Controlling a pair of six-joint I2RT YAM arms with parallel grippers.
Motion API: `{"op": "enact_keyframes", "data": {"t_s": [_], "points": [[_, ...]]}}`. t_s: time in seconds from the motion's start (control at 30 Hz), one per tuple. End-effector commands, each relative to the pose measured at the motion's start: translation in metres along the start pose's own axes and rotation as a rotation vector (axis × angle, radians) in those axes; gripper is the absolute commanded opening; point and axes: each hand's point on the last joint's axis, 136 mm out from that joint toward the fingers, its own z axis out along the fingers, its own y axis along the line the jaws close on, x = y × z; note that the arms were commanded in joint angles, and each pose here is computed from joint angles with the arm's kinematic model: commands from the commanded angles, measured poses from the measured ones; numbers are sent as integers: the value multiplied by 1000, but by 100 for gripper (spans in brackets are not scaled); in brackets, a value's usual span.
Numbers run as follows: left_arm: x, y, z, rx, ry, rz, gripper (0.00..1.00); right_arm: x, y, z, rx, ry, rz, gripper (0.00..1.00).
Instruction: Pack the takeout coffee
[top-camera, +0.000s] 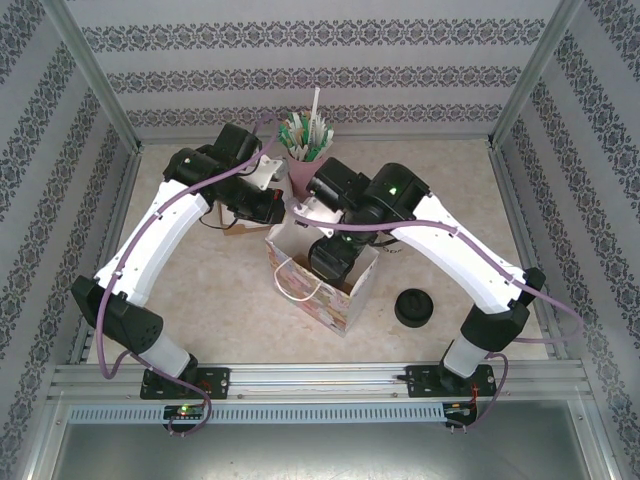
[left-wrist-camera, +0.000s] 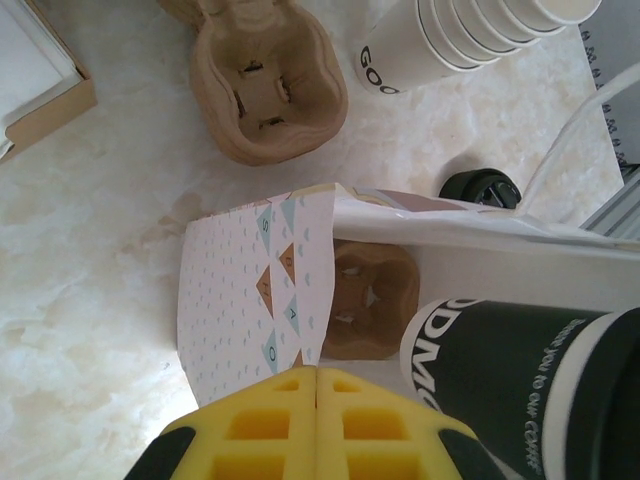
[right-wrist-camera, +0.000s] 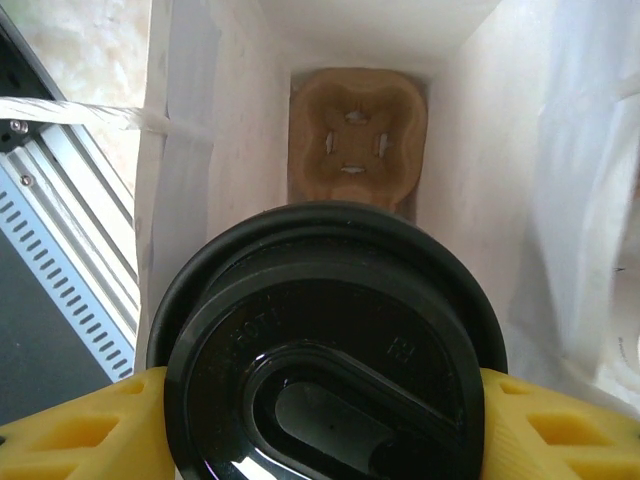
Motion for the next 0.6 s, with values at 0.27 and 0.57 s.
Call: {"op": "enact_keyframes", "data": {"t_s": [0.27, 0.57], "points": [[-1, -4, 1, 12, -27, -4, 0, 1, 2, 14, 14, -1, 36, 60], [-1, -1, 3, 5, -24, -3, 0, 8, 3, 31, 17, 26, 60, 60]]}}
